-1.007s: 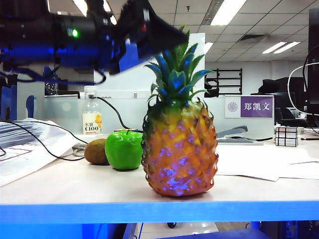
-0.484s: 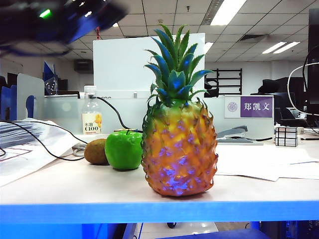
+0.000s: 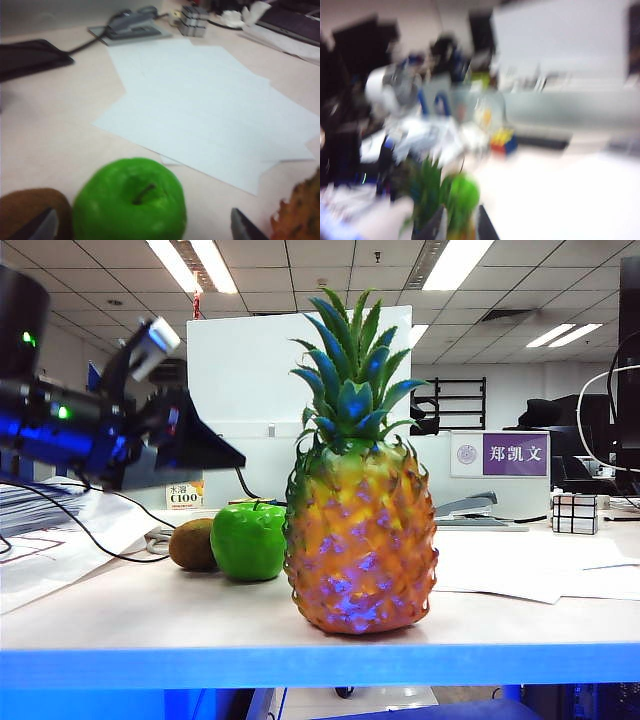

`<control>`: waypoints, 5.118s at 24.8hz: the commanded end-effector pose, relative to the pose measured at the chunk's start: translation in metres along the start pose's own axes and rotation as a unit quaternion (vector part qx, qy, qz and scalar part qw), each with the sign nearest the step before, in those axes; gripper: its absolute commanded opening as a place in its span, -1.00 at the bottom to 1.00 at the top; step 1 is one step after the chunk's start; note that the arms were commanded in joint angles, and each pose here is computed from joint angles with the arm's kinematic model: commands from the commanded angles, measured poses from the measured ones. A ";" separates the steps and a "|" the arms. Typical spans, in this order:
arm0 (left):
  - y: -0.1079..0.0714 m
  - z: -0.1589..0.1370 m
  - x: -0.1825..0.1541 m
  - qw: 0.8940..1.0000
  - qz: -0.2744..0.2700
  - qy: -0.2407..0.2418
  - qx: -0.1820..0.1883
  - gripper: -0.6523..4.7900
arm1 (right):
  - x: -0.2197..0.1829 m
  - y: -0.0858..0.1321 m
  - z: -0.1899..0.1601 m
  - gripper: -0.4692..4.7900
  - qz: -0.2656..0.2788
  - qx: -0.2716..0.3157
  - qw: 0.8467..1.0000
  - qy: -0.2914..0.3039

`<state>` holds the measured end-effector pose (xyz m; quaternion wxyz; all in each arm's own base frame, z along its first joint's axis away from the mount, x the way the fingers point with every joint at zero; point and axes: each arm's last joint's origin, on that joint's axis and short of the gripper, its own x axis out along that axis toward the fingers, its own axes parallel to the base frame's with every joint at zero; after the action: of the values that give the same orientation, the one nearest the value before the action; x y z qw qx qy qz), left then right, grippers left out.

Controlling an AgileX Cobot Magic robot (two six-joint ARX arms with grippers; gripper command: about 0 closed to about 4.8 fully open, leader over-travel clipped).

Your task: Arrange all the fruits from large to small from left to right in a row.

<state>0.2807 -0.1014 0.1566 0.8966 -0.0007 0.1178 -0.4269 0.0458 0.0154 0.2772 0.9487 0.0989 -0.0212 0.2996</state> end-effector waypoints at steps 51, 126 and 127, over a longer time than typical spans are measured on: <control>-0.012 -0.035 0.066 0.996 -0.036 0.050 0.064 1.00 | 0.141 0.040 0.168 -0.76 0.058 -0.104 0.948 0.296; -0.316 0.108 0.176 0.991 -0.059 0.004 0.120 -0.78 | -0.056 0.044 0.188 -0.76 -0.137 -0.093 0.971 0.173; -0.319 0.103 0.177 0.991 -0.047 0.007 0.124 -0.78 | -0.057 0.044 0.188 -0.76 -0.137 -0.093 0.971 0.172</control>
<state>0.1748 -0.4443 0.2514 0.8594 0.1201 0.0768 -0.4910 -0.0205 -0.0184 0.4620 0.9736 -0.0459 0.1371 0.1768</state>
